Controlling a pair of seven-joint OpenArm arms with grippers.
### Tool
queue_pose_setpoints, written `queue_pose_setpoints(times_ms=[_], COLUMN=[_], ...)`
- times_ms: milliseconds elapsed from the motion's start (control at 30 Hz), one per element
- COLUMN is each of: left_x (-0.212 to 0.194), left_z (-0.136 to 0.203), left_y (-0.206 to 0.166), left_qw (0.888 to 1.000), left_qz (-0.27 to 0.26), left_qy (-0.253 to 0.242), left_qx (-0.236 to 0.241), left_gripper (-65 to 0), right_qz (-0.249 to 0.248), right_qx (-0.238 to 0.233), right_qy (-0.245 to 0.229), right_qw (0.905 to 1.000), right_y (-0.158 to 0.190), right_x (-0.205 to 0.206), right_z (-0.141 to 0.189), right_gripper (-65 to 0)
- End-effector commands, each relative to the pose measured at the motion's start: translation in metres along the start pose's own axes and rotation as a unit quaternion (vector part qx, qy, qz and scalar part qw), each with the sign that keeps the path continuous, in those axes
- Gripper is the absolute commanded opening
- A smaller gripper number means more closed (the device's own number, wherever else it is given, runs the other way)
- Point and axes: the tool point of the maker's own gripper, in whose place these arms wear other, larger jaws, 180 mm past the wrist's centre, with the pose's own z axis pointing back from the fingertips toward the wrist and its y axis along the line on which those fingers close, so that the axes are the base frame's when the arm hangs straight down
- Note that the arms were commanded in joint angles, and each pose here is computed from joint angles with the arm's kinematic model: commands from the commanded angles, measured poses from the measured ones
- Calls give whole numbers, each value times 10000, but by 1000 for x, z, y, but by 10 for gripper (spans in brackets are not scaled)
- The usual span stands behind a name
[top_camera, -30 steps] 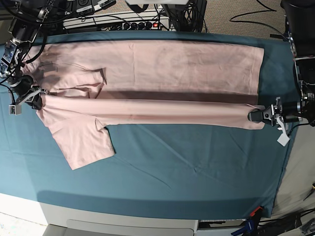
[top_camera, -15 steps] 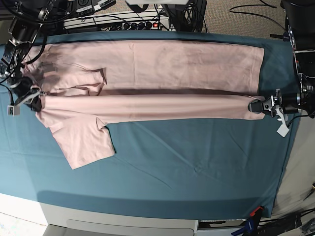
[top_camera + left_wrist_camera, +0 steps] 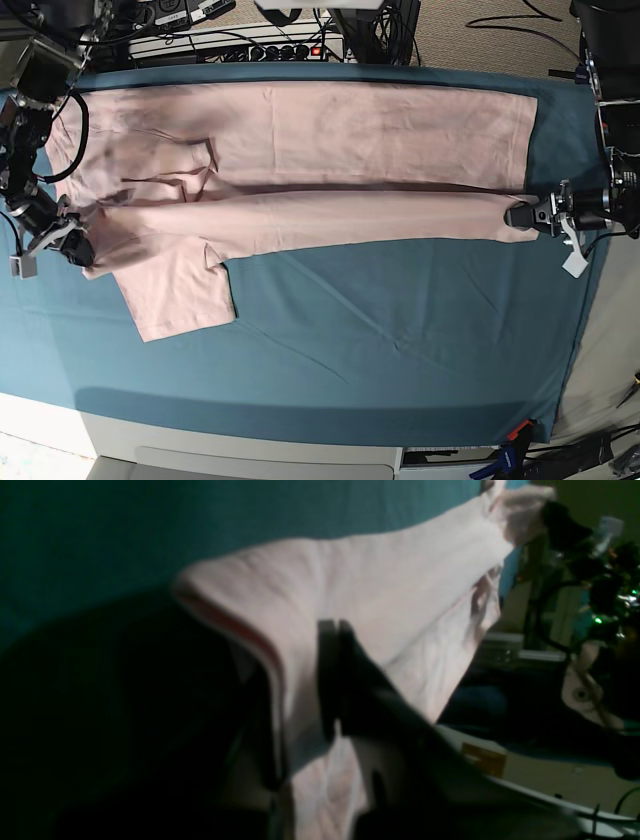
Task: Fold the T-shirt properly
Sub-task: 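Lay the folded edge flat and release it with both grippers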
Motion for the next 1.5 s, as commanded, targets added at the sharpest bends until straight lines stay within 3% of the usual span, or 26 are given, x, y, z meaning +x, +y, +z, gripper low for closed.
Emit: queue_pose_setpoints(times_ms=[0, 167, 500, 933, 1233, 1467], left_x=[19, 27, 6, -11, -11, -11], left_z=[16, 15, 11, 10, 10, 10], left_y=[-5, -14, -6, 2, 2, 2], left_qw=[9996, 9987, 9995, 9998, 9998, 9998], left_qz=[-236, -482, -304, -158, -158, -158], left_qy=[-170, -185, -46, 66, 66, 66], left_qx=[67, 43, 67, 97, 99, 99], left_gripper=[-650, -650, -650, -650, -650, -650], right_qz=[313, 819, 846, 1436, 1485, 1328], right_qx=[-62, -132, -305, -963, -1092, -1637], right_qy=[-287, 320, 1130, 1334, 1667, 1875], right_qw=[9991, 9960, 9895, 9759, 9686, 9594], right_y=[-3, 4, -5, -32, -38, -56], right_x=[30, 6, -53, -57, -69, -73], right_z=[15, 32, 46, 51, 55, 63], right_gripper=[-650, -650, -650, -650, -650, -650])
